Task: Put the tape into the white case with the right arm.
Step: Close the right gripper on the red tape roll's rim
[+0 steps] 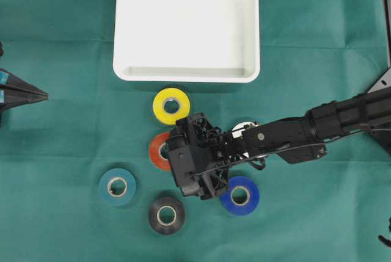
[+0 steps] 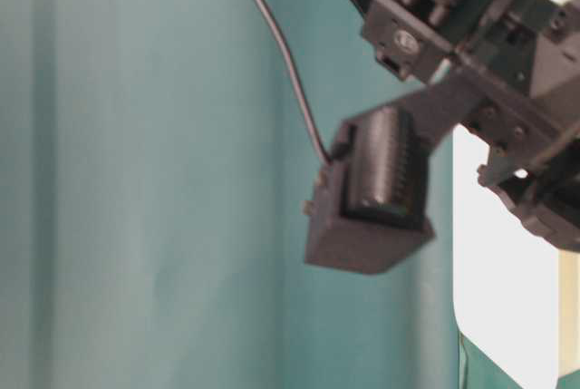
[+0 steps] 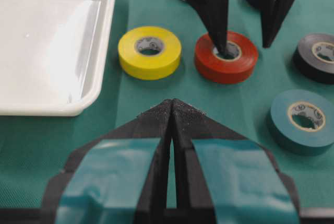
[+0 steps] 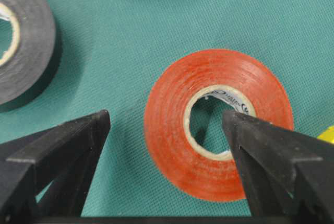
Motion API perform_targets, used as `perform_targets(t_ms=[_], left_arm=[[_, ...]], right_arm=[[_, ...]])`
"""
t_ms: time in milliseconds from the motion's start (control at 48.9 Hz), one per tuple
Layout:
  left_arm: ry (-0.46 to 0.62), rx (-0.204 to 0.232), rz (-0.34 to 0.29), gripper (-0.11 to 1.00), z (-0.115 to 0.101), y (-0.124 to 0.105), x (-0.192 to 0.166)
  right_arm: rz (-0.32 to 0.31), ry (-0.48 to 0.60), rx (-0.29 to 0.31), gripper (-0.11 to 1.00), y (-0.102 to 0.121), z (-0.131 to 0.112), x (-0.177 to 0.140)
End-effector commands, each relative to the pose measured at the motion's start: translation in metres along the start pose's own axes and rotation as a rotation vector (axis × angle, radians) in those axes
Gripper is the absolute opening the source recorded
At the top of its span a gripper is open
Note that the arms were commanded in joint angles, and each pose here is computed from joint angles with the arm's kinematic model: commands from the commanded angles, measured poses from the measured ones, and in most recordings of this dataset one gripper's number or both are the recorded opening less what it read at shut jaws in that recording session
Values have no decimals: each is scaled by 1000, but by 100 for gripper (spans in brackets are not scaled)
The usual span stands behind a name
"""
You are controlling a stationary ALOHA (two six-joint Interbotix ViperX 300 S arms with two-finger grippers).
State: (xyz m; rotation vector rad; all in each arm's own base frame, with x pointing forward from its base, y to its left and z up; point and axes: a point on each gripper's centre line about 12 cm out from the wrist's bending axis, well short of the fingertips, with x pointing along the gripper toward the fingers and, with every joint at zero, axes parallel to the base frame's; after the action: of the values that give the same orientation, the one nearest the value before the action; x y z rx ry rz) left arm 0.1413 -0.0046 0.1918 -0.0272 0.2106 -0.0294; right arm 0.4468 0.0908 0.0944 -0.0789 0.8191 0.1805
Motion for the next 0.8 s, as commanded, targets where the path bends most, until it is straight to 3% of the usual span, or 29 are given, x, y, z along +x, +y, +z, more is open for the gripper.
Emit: perform_targets(t_ms=[0, 123, 204, 348, 429, 777], left_arm=[[-8, 1, -3, 1, 4, -1, 1], [-6, 1, -3, 1, 3, -1, 1], [-8, -1, -3, 1, 4, -1, 1], [-5, 1, -3, 1, 3, -1, 1], [-5, 0, -2, 1, 3, 0, 1], [-5, -1, 3, 1, 3, 0, 1]], right_arm=[[-4, -37, 8, 72, -3, 15, -2], [-6, -28, 7, 72, -4, 15, 2], [-7, -19, 5, 65, -3, 15, 3], [-13, 16, 2, 26, -4, 14, 2], [-17, 36, 2, 12, -4, 14, 2], [-19, 34, 4, 3, -4, 18, 0]])
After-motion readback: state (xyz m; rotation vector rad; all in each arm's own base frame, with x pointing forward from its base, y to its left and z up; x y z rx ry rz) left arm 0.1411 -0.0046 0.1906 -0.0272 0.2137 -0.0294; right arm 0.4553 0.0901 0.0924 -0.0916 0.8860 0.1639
